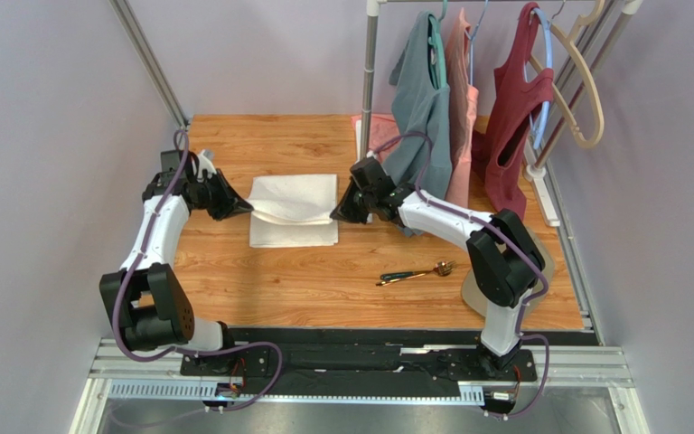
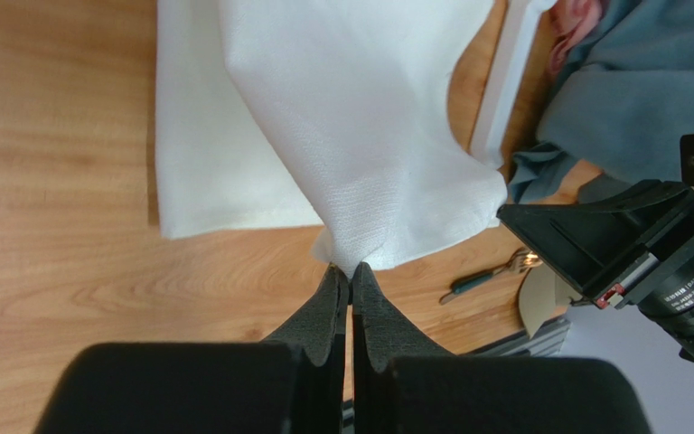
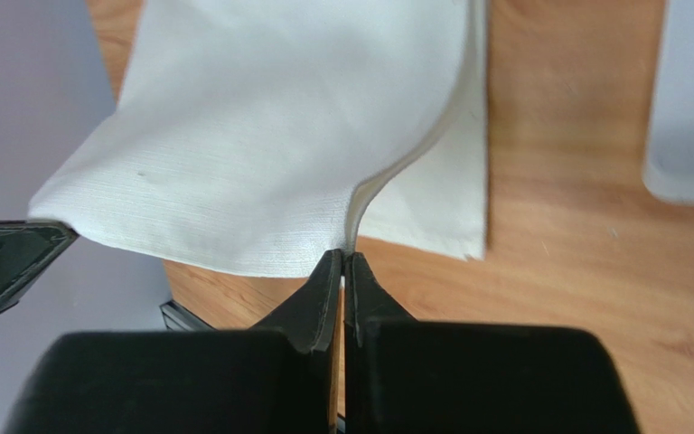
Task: Fold the napkin into a case and place the utensils inside
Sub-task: Smooth out the square-folded napkin at the center of the board.
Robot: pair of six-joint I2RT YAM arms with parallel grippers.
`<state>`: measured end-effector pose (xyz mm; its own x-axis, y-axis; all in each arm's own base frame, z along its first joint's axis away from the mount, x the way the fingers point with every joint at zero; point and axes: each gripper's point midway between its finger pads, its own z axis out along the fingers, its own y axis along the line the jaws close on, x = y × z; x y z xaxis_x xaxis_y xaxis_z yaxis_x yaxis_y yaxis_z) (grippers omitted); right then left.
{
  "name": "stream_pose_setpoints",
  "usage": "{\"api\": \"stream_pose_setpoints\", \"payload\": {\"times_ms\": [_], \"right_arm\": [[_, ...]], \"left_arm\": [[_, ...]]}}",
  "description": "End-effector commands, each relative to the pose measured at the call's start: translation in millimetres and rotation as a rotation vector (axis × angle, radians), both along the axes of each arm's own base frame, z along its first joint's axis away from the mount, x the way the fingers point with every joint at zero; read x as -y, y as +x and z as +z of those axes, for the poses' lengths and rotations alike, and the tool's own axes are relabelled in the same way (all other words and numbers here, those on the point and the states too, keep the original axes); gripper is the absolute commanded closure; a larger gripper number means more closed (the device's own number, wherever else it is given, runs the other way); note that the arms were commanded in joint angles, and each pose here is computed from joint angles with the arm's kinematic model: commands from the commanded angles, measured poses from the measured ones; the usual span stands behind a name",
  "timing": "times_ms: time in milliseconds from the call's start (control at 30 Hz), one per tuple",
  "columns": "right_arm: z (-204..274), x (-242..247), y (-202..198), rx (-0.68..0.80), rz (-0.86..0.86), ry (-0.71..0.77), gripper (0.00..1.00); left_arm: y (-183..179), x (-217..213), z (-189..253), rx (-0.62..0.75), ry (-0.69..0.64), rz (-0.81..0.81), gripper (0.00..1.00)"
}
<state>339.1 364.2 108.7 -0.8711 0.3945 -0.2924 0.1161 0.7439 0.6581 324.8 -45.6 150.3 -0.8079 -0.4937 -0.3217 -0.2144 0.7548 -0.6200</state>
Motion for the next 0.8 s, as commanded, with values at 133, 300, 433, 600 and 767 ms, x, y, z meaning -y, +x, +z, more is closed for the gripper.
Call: {"api": "stream_pose_setpoints", "payload": {"times_ms": [133, 300, 433, 600, 767], "right_arm": [[103.3, -35.4, 105.2, 0.385, 0.093, 0.091, 1.00], [109.6, -40.8, 161.3, 0.532, 0.094, 0.048, 1.00], [117.2, -39.1, 194.9, 0.609, 0.076, 0.029, 1.00], [113.7, -39.4, 225.3, 0.619, 0.074, 0.080, 1.00], [107.5, -38.0, 226.0, 0.599, 0.064, 0.099, 1.00]], "left_arm": [[105.3, -2.6, 58.1, 0.261, -0.096, -0.013, 1.00], [163.0, -6.1, 64.7, 0.363, -0.161, -0.018, 1.00], [198.5, -8.4, 86.5, 0.457, -0.196, -0.013, 1.00], [229.7, -12.8, 89.7, 0.510, -0.207, -0.018, 1.00], [244.2, -16.4, 86.4, 0.482, -0.197, -0.046, 1.00]]}}
